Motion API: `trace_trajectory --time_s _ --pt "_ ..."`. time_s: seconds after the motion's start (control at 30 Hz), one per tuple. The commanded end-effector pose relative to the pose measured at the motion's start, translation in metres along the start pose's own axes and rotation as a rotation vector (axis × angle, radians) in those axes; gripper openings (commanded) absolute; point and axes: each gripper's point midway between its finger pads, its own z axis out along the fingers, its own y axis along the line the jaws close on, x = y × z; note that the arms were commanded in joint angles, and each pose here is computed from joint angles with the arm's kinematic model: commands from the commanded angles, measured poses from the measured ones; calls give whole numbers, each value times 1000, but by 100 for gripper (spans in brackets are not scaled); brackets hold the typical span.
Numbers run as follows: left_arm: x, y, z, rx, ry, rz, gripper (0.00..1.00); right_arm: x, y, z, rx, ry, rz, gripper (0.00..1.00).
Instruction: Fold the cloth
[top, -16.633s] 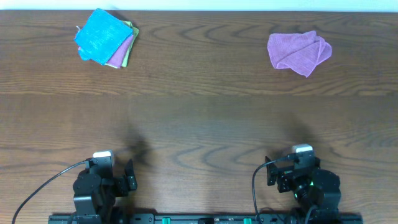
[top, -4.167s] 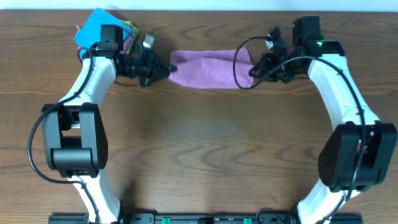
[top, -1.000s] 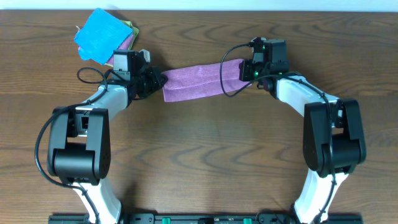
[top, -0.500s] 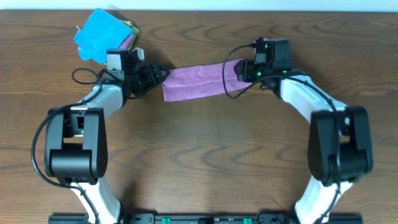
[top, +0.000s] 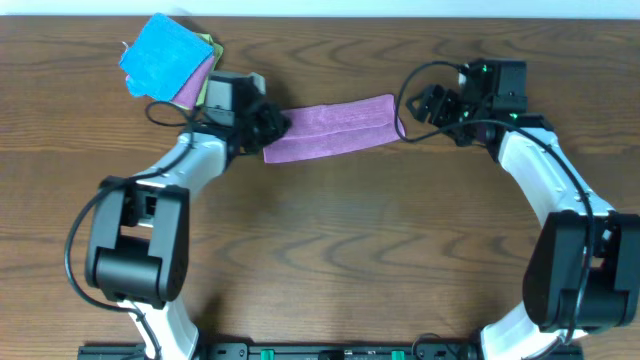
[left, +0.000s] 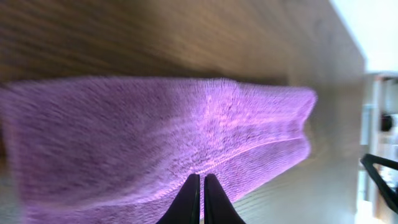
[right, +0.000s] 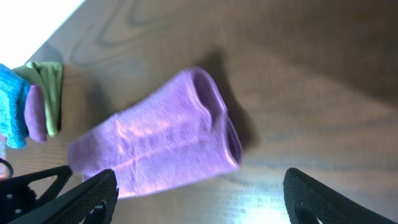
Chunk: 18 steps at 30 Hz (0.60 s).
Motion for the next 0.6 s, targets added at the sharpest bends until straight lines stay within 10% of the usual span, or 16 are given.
trace_trajectory --time_s 0.0,0.57 --pt "-15 5 -1 -125 -99 70 6 19 -1 4 -34 57 63 86" --pt "4 59 28 -340 -80 99 6 58 -4 50 -82 23 122 87"
